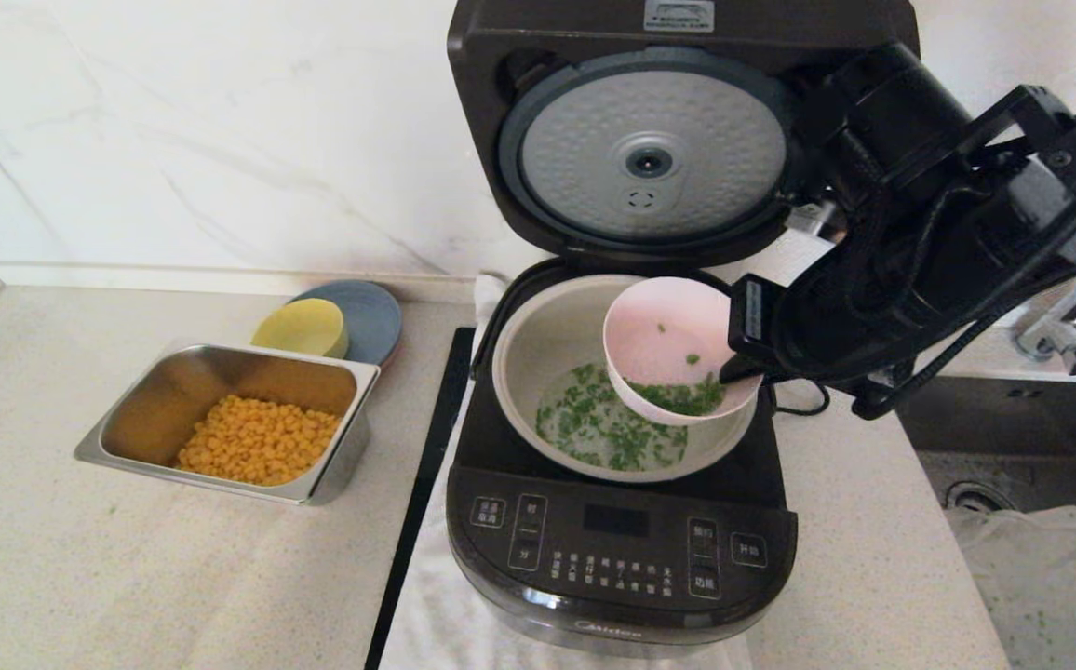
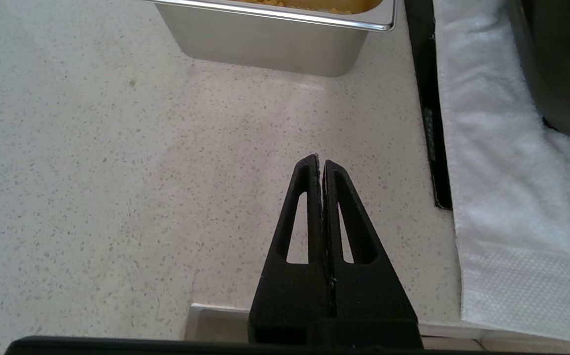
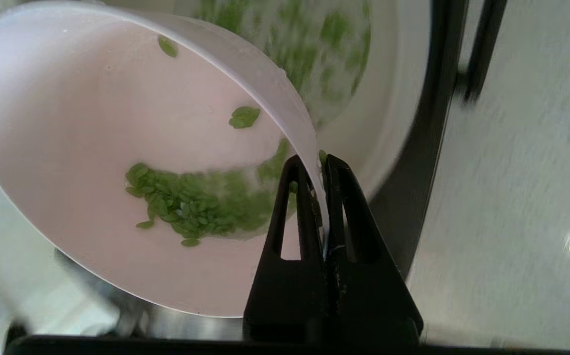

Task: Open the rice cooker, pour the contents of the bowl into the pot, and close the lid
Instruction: Fill a bowl with water from the tap

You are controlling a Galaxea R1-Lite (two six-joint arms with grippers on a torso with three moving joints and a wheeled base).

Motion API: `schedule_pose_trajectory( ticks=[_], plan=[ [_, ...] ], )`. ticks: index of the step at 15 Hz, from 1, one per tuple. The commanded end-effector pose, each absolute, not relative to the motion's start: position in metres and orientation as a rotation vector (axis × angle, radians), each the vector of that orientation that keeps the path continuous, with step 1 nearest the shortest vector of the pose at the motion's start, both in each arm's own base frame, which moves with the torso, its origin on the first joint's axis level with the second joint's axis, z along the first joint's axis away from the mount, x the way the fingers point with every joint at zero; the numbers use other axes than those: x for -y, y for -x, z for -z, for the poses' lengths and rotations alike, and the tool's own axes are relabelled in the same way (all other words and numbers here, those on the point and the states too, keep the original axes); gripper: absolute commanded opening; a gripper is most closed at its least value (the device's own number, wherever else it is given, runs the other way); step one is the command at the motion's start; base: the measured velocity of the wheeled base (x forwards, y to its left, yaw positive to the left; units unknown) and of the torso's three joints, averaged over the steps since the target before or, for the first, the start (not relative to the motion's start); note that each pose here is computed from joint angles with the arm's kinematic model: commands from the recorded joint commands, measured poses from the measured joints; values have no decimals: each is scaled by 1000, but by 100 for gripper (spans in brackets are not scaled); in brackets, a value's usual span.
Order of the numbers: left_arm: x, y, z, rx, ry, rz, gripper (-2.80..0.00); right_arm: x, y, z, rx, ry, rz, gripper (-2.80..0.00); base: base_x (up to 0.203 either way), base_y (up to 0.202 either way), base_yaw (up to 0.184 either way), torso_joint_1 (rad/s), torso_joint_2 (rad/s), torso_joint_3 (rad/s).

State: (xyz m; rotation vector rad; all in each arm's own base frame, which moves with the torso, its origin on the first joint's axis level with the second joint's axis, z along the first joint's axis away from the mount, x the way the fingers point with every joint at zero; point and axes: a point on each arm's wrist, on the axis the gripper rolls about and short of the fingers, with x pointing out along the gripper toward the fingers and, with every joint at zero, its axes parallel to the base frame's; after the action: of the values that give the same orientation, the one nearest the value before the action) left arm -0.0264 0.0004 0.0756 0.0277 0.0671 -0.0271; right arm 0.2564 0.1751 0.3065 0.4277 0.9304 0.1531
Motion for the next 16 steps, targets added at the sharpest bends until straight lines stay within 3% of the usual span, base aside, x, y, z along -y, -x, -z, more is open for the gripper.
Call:
schedule_pose_trajectory(
  ticks=[1, 10, 16],
  plan=[
    [0, 26, -76, -67, -28, 27, -280, -163, -239, -320, -938, -446, -171, -280, 0, 0, 0, 0, 0, 0],
    [0, 26, -76, -67, -28, 27, -280, -110, -173, -341, -988, -448, -138, -280, 0, 0, 0, 0, 0, 0],
    [0, 26, -76, -67, -28, 27, -280, -37, -150, -310, -1001, -515, 165, -280, 0, 0, 0, 0, 0, 0]
  ],
)
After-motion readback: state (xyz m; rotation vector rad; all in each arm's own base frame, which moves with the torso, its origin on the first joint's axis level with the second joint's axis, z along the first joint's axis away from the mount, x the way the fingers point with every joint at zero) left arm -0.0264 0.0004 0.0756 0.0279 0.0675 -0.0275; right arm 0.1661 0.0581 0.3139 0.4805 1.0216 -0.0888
